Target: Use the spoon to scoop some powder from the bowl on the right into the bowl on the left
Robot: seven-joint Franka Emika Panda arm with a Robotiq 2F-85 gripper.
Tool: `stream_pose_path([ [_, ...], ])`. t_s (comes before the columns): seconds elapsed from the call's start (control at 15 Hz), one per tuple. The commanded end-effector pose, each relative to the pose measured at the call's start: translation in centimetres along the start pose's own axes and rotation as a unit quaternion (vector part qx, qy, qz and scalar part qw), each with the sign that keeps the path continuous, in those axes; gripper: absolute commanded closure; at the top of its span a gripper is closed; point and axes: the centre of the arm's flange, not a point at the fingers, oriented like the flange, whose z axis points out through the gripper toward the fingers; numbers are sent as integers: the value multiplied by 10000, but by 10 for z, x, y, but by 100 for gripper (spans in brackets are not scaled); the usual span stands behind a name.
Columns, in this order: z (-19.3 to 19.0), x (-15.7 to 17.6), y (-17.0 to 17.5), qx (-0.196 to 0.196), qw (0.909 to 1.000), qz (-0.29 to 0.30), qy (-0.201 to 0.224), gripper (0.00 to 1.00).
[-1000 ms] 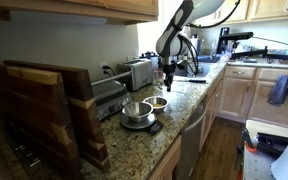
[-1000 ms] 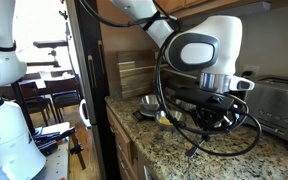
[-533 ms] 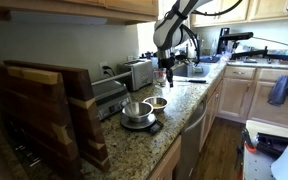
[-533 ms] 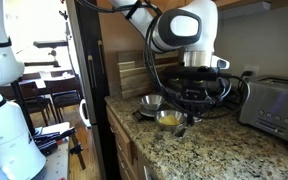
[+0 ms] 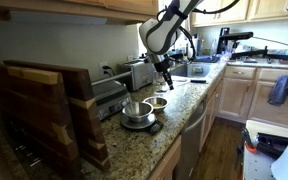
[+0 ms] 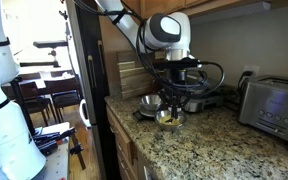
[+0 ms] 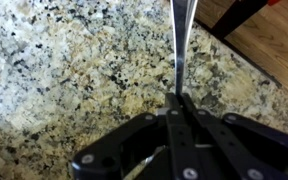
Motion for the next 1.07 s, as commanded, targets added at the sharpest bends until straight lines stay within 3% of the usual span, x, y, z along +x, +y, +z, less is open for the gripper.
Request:
stream_pose_path([
  [0.0, -5, 2, -24, -174, 9987, -196, -436, 95],
  [0.07, -1, 6, -9, -71, 9996, -171, -202, 93],
  [0.73, -1, 9, -14, -115, 9992, -248, -307, 93],
  [1.0, 0, 27, -23, -380, 9957, -578, -621, 96],
])
